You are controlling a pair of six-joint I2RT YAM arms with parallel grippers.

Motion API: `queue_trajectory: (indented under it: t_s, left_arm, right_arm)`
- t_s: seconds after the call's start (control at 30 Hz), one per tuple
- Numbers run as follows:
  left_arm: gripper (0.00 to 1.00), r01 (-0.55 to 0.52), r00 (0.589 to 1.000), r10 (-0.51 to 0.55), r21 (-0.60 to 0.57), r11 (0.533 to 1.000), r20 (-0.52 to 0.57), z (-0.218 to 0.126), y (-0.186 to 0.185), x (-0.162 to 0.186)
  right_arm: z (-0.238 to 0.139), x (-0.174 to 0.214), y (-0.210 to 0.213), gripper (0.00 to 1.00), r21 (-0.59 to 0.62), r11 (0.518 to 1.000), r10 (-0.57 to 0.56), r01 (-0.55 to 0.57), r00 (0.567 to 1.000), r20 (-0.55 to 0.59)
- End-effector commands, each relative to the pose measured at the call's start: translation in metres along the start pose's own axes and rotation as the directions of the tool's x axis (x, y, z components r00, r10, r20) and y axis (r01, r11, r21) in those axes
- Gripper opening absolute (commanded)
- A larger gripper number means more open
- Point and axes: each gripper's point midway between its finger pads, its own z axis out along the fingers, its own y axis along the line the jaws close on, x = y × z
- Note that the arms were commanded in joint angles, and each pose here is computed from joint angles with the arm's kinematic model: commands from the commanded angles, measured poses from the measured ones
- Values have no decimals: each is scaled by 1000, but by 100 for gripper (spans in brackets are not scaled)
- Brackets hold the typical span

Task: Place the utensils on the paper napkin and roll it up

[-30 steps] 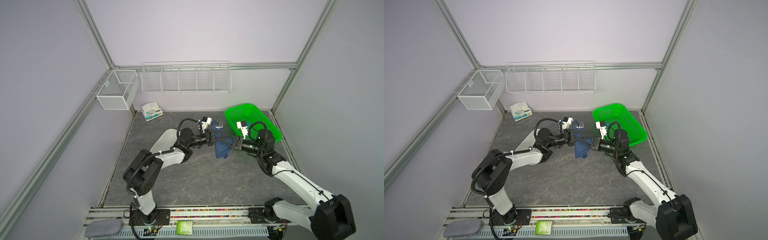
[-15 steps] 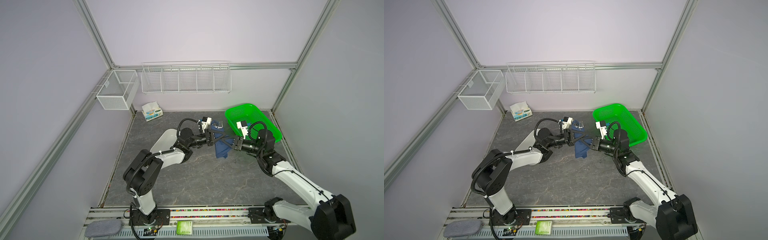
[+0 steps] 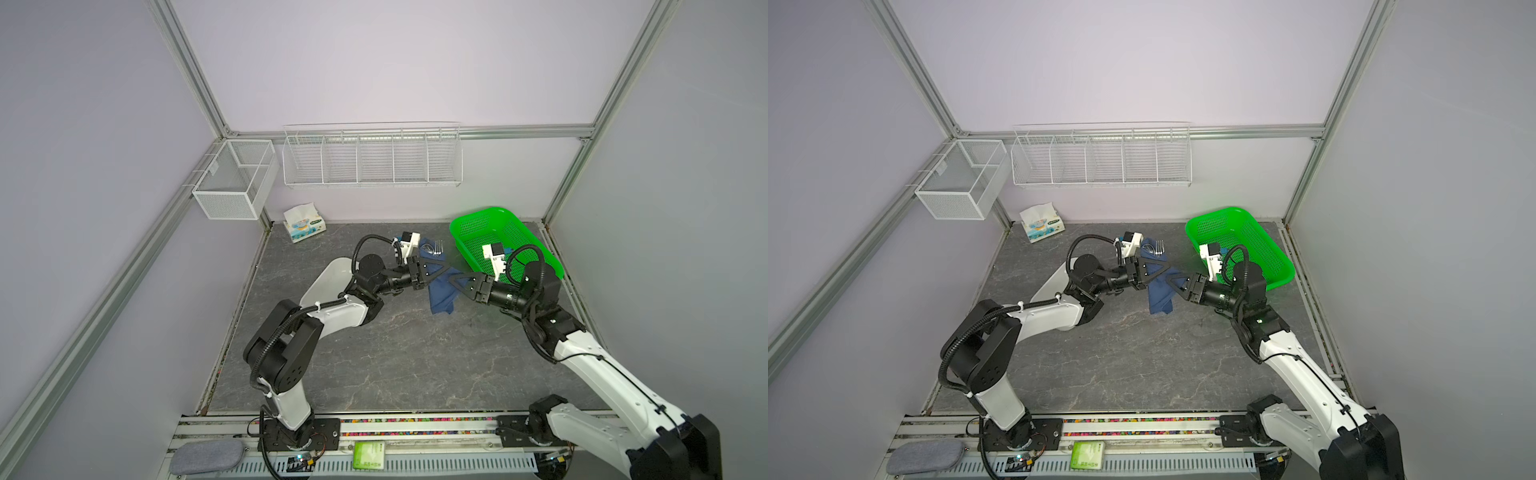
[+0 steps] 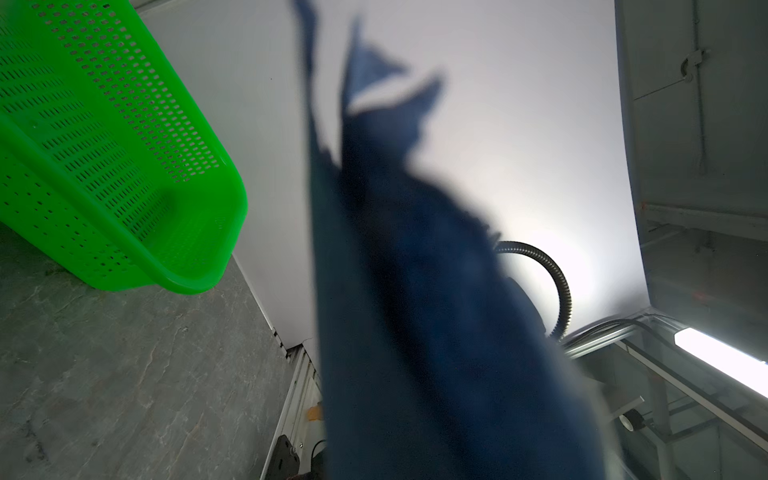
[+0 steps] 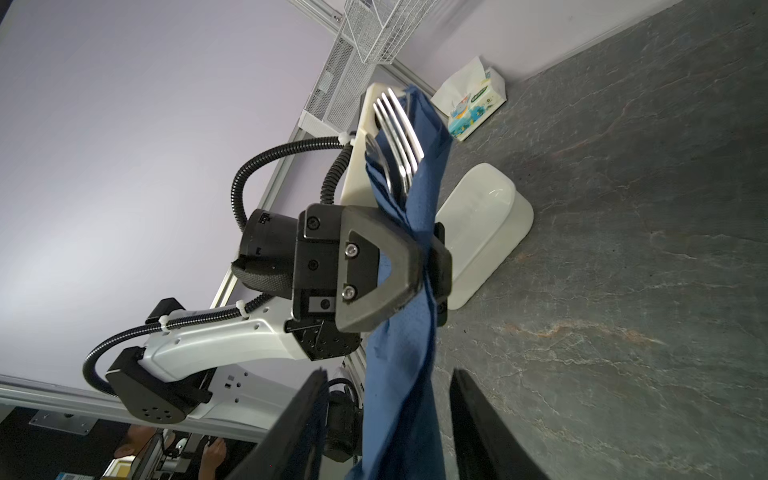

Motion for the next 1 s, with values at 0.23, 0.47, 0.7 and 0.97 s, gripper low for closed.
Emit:
queue_trajectory:
  t_s: [0.23,0.47,0.7,0.97]
  left_arm:
    - [2,-102,994,103,-15,995,28,-4,-23,-11]
    - [1,-111,993,115,-92,990,31,-6,-11,-16]
    - [1,-93,995,99,-186,978,26,-8,7,-18]
    - [0,-105,992,118,-224,969,48,-20,10,-22]
  right_arm:
    - [-22,-12,-2,53,132,991,-41,29,995,89]
    - [-63,-25,4,55,299,953,-116,52,973,202]
    - [-63,-32,30,41,273,957,-149,96,972,180]
    - [-90,-35,-84,50,769,638,-143,40,987,68]
